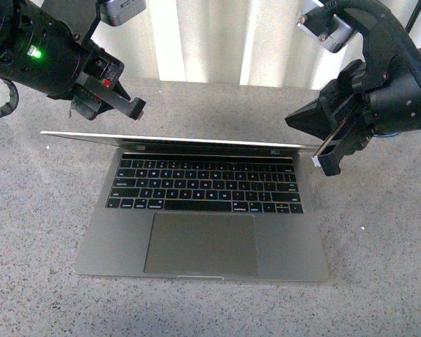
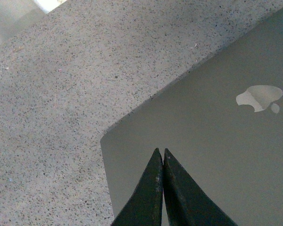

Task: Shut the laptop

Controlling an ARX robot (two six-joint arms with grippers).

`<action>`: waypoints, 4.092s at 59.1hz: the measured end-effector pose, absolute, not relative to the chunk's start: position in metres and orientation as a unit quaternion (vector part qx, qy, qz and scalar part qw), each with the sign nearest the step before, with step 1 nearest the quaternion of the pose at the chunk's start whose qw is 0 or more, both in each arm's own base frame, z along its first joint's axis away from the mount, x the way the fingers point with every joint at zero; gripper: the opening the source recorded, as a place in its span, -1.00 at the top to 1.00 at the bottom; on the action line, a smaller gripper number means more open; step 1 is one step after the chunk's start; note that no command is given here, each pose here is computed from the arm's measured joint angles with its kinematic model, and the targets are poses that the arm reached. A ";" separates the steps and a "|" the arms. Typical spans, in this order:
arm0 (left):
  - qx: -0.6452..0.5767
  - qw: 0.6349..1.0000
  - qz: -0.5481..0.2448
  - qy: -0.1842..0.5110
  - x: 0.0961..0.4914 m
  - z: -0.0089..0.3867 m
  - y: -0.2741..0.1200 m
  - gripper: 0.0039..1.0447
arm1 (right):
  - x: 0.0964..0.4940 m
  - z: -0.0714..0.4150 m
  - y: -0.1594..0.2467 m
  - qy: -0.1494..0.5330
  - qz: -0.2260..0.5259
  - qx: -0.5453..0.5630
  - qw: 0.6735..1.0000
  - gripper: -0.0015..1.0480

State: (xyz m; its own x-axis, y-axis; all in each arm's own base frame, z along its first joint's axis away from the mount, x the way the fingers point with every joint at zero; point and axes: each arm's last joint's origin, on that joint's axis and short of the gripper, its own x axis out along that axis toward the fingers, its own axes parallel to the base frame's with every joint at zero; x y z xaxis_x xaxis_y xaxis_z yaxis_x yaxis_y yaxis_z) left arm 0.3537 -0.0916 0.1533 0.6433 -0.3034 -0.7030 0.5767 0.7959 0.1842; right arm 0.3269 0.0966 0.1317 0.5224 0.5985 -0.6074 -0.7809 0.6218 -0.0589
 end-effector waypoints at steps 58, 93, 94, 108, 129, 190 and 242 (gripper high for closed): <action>0.176 0.879 -0.255 0.364 0.335 0.132 -0.099 0.94 | 0.313 0.116 0.099 0.295 0.407 -0.154 0.851 0.98; 0.160 0.873 -0.264 0.377 0.329 0.112 -0.106 0.94 | 0.309 0.101 0.095 0.312 0.405 -0.147 0.847 0.98; 0.160 0.873 -0.264 0.377 0.329 0.112 -0.106 0.94 | 0.309 0.100 0.095 0.313 0.405 -0.147 0.846 0.98; 0.151 0.873 -0.264 0.381 0.327 0.102 -0.107 0.94 | 0.307 0.094 0.094 0.321 0.405 -0.143 0.844 0.98; 0.145 0.870 -0.268 0.387 0.323 0.096 -0.112 0.94 | 0.303 0.087 0.093 0.331 0.405 -0.141 0.840 0.98; 0.132 0.866 -0.273 0.398 0.313 0.080 -0.118 0.94 | 0.293 0.074 0.091 0.348 0.402 -0.134 0.837 0.98; 0.124 0.861 -0.278 0.407 0.310 0.068 -0.117 0.94 | 0.288 0.063 0.090 0.364 0.403 -0.124 0.831 0.98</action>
